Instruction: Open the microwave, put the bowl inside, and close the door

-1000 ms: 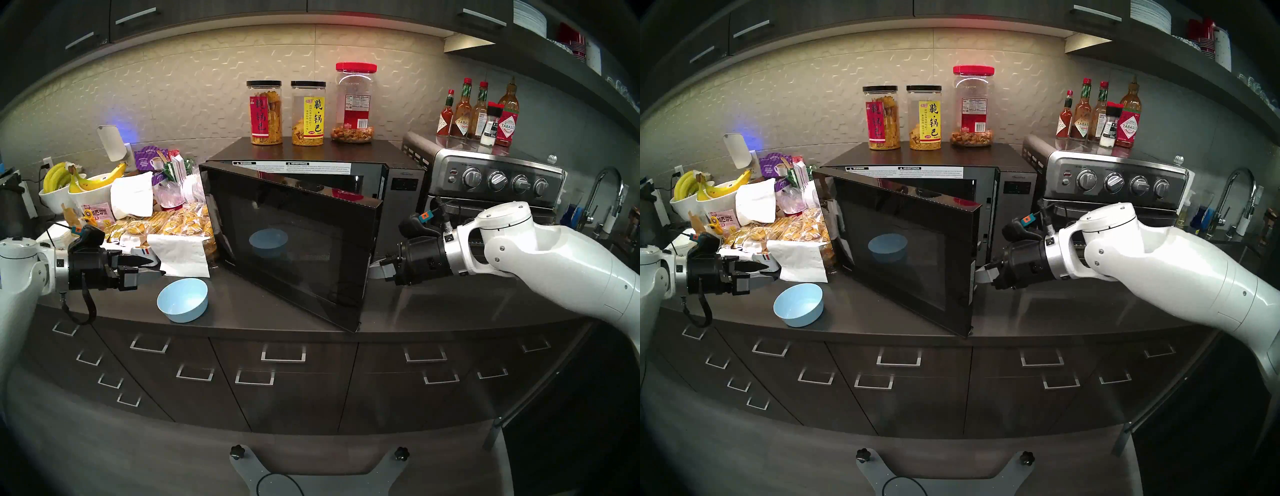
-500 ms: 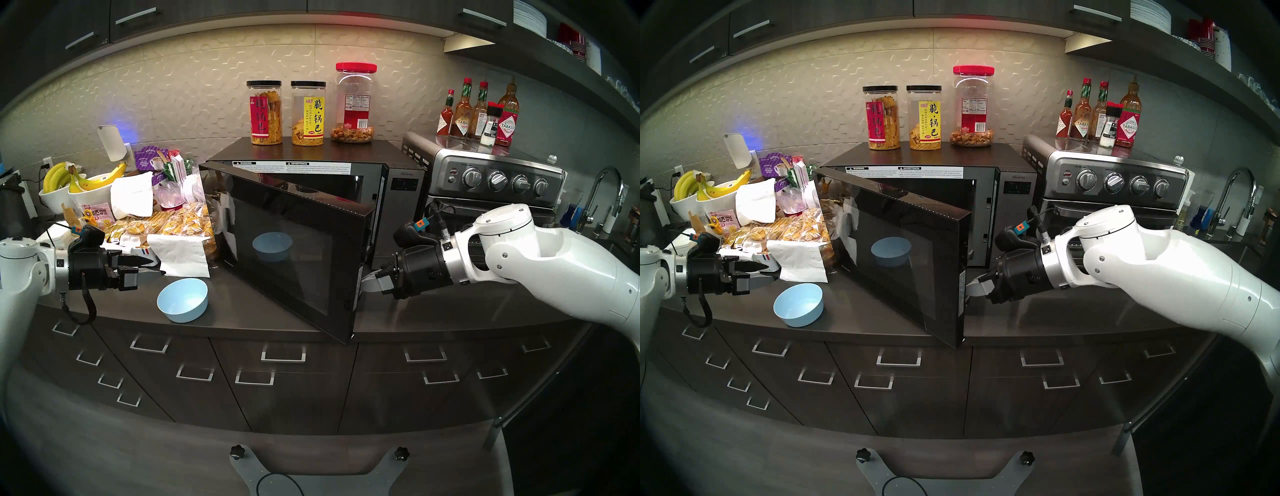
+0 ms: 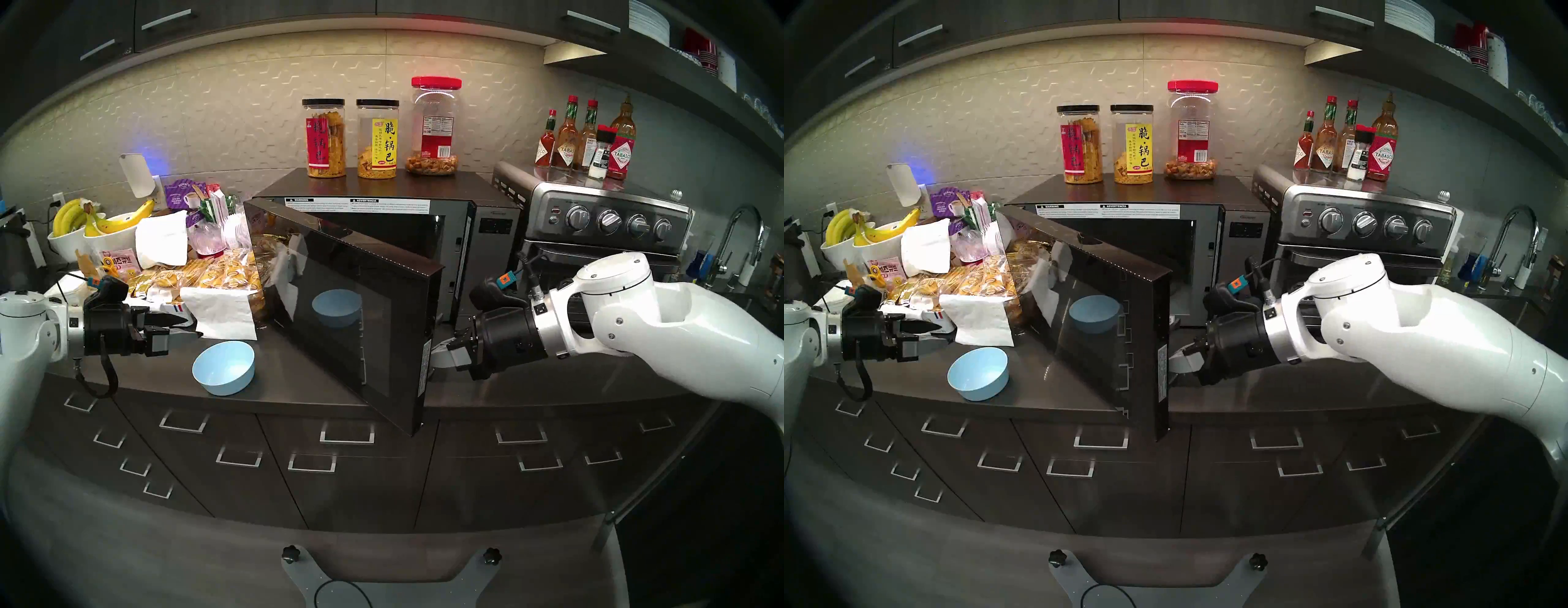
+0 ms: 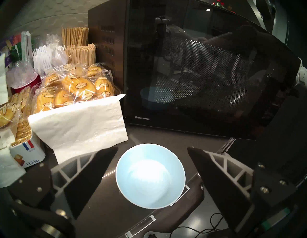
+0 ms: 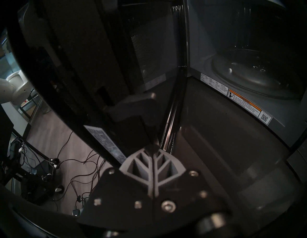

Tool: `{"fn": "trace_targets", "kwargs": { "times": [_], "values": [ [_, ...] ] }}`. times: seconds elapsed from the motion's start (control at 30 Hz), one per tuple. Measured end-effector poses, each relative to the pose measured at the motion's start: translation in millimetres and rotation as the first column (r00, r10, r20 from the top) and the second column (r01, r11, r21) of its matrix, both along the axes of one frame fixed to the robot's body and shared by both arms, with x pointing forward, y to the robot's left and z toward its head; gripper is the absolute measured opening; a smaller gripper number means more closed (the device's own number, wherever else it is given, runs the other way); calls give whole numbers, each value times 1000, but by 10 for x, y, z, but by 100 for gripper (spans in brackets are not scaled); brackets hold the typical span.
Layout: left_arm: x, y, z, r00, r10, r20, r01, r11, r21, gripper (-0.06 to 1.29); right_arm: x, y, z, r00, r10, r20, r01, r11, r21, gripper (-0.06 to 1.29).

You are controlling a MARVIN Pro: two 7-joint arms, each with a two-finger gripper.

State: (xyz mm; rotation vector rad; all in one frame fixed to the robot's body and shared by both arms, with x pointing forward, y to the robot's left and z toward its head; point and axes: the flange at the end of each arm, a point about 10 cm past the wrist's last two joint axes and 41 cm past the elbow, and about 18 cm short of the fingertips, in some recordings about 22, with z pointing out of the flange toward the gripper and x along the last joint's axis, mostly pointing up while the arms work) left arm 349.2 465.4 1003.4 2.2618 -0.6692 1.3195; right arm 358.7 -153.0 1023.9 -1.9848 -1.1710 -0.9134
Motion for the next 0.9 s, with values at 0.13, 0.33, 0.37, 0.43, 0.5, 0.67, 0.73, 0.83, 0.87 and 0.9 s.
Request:
{"fn": "trace_targets", "kwargs": {
  "times": [0.13,0.33,0.37,0.43,0.5,0.67,0.73,0.83,0.87,0.9],
  "values": [
    [0,0,0,1000,0,0,0,1000,0,119,-58,77,12,1000,12,0,-12,1000,3,-3],
    [0,0,0,1000,0,0,0,1000,0,119,-141,179,27,1000,29,-3,-29,1000,8,-3],
    [0,0,0,1000,0,0,0,1000,0,119,-149,188,29,1000,31,-4,-31,999,8,-3],
    [0,0,0,1000,0,0,0,1000,0,119,-182,222,34,999,37,-5,-37,999,10,-3],
    [0,0,0,1000,0,0,0,1000,0,119,-209,249,38,999,41,-6,-41,999,12,-3],
    [0,0,0,1000,0,0,0,1000,0,119,-270,305,46,999,51,-12,-51,999,16,-3],
    [0,0,0,1000,0,0,0,1000,0,119,-286,321,48,998,53,-14,-53,998,17,-3],
    [0,0,0,1000,0,0,0,1000,0,119,-314,351,47,998,57,-17,-57,998,19,-3],
    [0,0,0,1000,0,0,0,1000,0,119,-324,361,46,998,59,-17,-59,998,19,-3],
    [0,0,0,1000,0,0,0,1000,0,119,-333,373,44,998,60,-18,-60,998,19,-3]
  ]
}}
